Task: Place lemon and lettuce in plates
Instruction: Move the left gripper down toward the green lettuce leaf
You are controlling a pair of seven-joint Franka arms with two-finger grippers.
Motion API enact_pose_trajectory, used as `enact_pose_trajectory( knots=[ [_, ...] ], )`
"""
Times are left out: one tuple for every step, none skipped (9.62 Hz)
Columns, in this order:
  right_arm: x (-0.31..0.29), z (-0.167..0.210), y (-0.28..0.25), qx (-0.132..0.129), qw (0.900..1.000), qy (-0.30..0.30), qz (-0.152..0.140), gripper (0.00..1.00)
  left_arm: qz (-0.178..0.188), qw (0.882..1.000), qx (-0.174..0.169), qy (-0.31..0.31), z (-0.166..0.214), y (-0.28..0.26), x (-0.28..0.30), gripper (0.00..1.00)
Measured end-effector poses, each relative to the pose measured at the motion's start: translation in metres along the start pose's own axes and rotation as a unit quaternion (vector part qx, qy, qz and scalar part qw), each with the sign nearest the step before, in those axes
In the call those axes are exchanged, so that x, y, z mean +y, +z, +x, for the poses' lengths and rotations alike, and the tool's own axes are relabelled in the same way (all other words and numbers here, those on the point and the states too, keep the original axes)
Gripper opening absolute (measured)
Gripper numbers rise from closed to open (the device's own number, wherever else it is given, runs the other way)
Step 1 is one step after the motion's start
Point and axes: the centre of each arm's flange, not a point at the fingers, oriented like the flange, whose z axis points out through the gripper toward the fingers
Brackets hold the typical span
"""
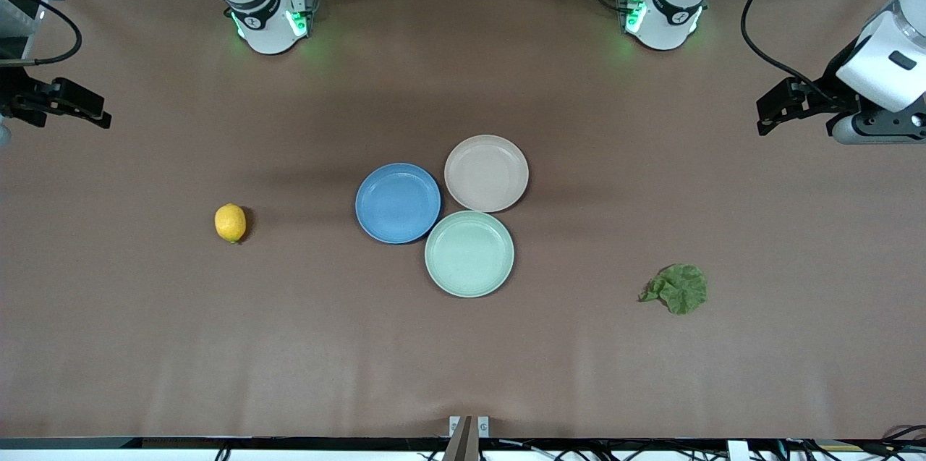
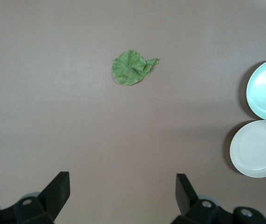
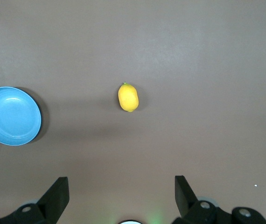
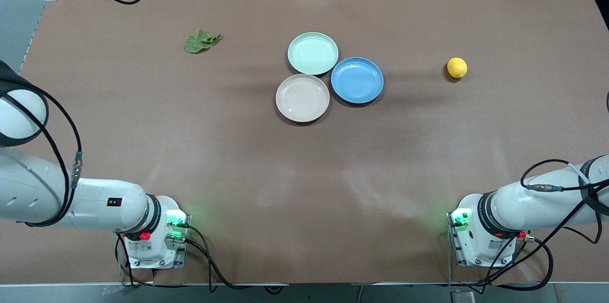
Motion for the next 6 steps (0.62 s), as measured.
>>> enact_pose_trajectory(
  knots=[
    [0.0000, 0.0000, 0.0000, 0.000, 1.000, 0.000, 0.000, 1.00, 0.000, 1.000, 0.000, 0.000, 0.0000, 0.0001, 0.0000, 1.00],
    [0.0002, 0.0000, 0.0000, 0.000, 1.000, 0.000, 0.000, 1.00, 0.000, 1.000, -0.001, 0.000, 0.0003, 0.0007, 0.0000, 1.00],
    [0.0008, 0.0000, 0.0000, 0.000, 1.000, 0.001, 0.000, 1.00, 0.000, 1.000, -0.002, 0.000, 0.0010, 0.0022, 0.0001, 1.00],
    [0.0016, 0.0001, 0.0001, 0.000, 1.000, 0.001, 0.000, 1.00, 0.000, 1.000, -0.004, 0.000, 0.0017, 0.0040, 0.0001, 1.00],
    [0.0022, 0.0001, 0.0002, 0.000, 1.000, 0.002, 0.000, 1.00, 0.000, 1.000, -0.004, 0.000, 0.0020, 0.0047, 0.0002, 1.00],
    [0.0025, 0.0001, 0.0002, 0.000, 1.000, 0.002, 0.000, 1.00, 0.000, 1.000, -0.005, 0.001, 0.0021, 0.0051, 0.0009, 1.00]
  ],
)
